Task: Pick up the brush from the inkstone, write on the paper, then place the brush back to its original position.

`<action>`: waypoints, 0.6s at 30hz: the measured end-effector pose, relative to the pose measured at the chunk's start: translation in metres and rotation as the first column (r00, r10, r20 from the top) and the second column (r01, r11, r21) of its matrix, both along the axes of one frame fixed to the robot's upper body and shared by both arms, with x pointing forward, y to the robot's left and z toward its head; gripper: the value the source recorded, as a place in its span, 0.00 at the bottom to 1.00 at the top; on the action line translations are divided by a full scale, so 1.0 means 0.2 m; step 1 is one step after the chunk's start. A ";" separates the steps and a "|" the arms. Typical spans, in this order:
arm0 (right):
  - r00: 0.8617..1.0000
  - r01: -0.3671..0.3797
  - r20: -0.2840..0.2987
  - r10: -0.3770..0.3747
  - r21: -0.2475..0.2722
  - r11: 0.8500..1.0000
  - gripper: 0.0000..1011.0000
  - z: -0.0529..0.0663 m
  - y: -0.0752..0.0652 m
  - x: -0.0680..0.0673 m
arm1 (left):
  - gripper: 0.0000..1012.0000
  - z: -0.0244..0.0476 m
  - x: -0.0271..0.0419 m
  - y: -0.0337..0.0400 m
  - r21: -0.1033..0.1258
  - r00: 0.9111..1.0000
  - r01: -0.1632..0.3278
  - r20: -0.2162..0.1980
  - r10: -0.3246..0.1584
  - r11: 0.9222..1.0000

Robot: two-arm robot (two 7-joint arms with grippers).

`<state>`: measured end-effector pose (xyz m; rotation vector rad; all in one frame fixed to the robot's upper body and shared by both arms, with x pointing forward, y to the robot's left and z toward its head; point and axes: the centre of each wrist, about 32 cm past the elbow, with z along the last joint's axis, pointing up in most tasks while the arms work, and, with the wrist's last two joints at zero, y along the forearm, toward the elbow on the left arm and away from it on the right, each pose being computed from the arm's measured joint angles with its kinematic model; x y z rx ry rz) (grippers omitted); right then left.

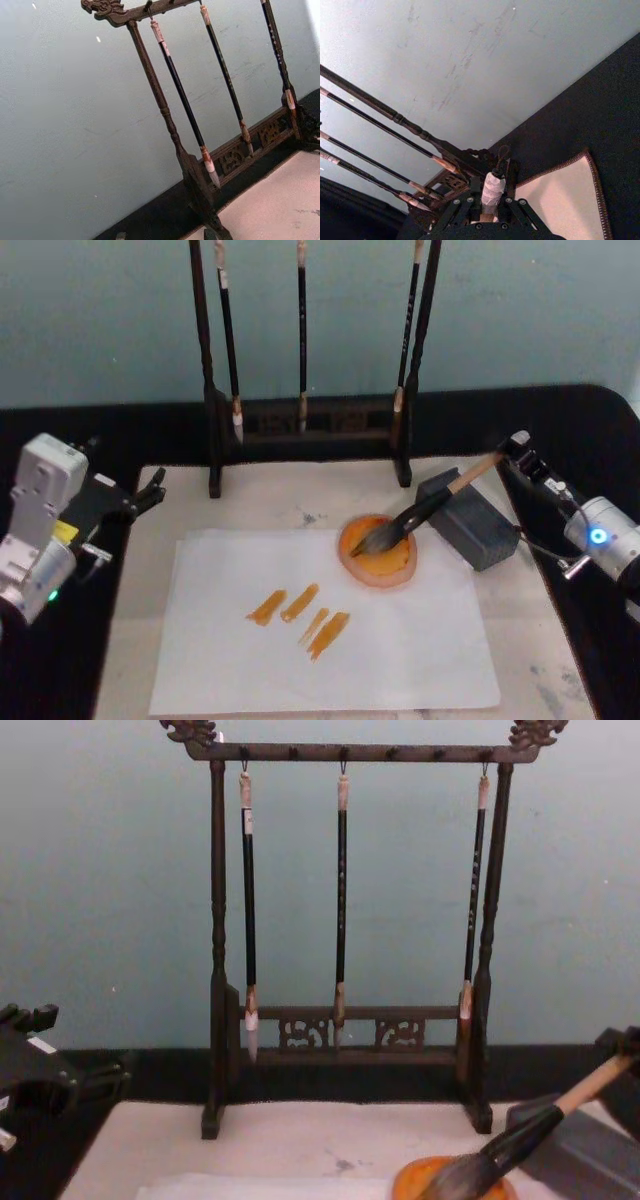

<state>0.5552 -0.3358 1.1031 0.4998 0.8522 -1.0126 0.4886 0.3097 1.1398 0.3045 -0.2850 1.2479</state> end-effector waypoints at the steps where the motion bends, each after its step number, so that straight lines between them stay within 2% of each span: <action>1: 1.000 0.000 0.000 0.000 0.000 1.000 0.18 0.00 0.00 0.00 | 1.00 0.000 0.000 0.000 0.000 1.000 0.000 0.000 0.000 1.000; 12: 1.000 0.000 0.000 0.000 0.000 1.000 0.18 0.00 0.00 0.00 | 1.00 0.000 0.000 0.000 0.000 1.000 0.000 0.000 0.000 1.000; 15: 1.000 -0.016 0.016 0.016 -0.006 1.000 0.18 0.03 0.01 0.01 | 1.00 0.000 0.000 0.000 0.000 1.000 0.000 0.000 0.000 1.000; 17: 0.999 -0.036 0.029 0.036 -0.005 0.999 0.18 0.07 0.01 0.02 | 1.00 0.000 0.000 0.000 0.000 1.000 0.000 0.000 0.000 1.000; 18: 0.999 -0.036 0.029 0.036 -0.005 0.999 0.18 0.07 0.01 0.02 | 1.00 0.000 0.000 0.000 0.000 1.000 0.000 0.000 0.000 1.000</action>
